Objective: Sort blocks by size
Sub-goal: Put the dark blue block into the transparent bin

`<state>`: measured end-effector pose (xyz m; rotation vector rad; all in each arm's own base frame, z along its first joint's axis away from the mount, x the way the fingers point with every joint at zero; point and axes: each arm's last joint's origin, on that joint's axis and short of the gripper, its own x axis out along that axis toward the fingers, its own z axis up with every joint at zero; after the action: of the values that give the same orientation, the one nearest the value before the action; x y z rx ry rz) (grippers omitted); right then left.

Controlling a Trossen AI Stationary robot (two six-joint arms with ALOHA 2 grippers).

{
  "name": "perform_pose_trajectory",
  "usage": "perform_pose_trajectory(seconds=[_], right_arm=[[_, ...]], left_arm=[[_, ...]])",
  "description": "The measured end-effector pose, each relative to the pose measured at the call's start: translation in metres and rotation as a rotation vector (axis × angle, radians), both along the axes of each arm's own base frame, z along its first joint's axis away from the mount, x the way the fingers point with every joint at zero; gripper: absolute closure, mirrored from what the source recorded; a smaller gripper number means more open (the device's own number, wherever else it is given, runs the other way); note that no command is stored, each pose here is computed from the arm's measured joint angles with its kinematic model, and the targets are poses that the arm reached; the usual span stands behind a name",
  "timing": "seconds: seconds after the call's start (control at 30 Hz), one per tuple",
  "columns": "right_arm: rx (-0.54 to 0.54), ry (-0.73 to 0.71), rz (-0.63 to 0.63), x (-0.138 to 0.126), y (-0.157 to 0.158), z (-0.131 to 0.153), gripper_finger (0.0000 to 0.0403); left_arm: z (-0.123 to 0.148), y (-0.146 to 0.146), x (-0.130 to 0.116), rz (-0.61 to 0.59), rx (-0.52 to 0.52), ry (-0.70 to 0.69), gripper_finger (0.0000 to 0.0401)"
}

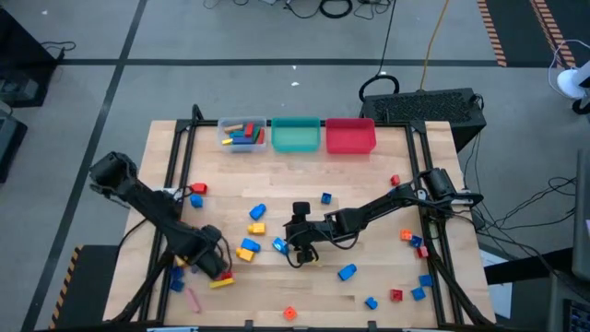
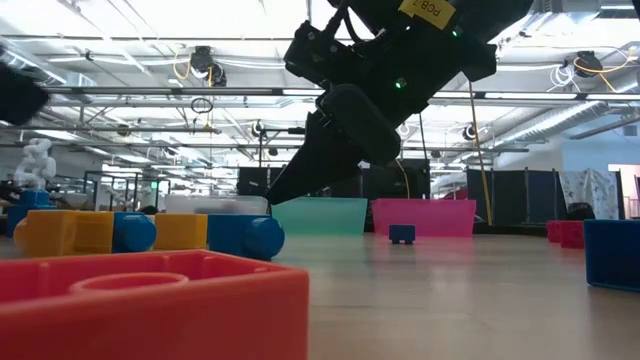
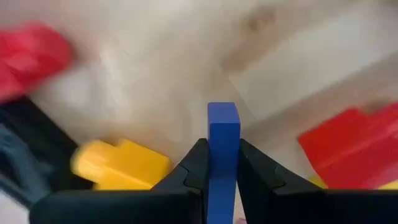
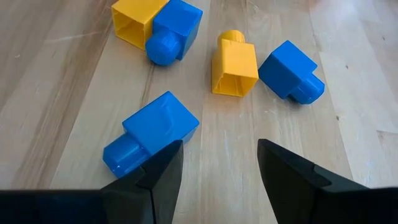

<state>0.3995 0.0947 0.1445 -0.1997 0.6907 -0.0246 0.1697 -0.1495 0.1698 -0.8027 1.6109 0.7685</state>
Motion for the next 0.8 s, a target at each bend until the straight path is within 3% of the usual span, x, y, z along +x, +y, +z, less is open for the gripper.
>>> perform_pose_trajectory(seconds=[0.27, 0.4, 0.6, 0.8], right_arm=[[-0.001, 0.0, 0.0, 0.0, 0.0, 0.0, 0.0209], [-0.001, 0.001, 0.001, 0.0, 0.0, 0.0, 0.0209], [-0.002, 0.001, 0.001, 0.0, 0.0, 0.0, 0.0209], [-0.001, 0.0, -0.001, 0.0, -0.001, 0.0, 0.0209]], left_arm=[[0.025, 0.057, 0.015, -0.067, 0.064, -0.108, 0.0346], [0.036, 0.091, 0.022, -0.098, 0.19, -0.207, 0.0346], [0.046, 0.147, 0.025, -0.109, 0.413, -0.226, 0.0346], [0.047, 0.205, 0.033, -0.1, 0.507, -0.254, 0.0346]])
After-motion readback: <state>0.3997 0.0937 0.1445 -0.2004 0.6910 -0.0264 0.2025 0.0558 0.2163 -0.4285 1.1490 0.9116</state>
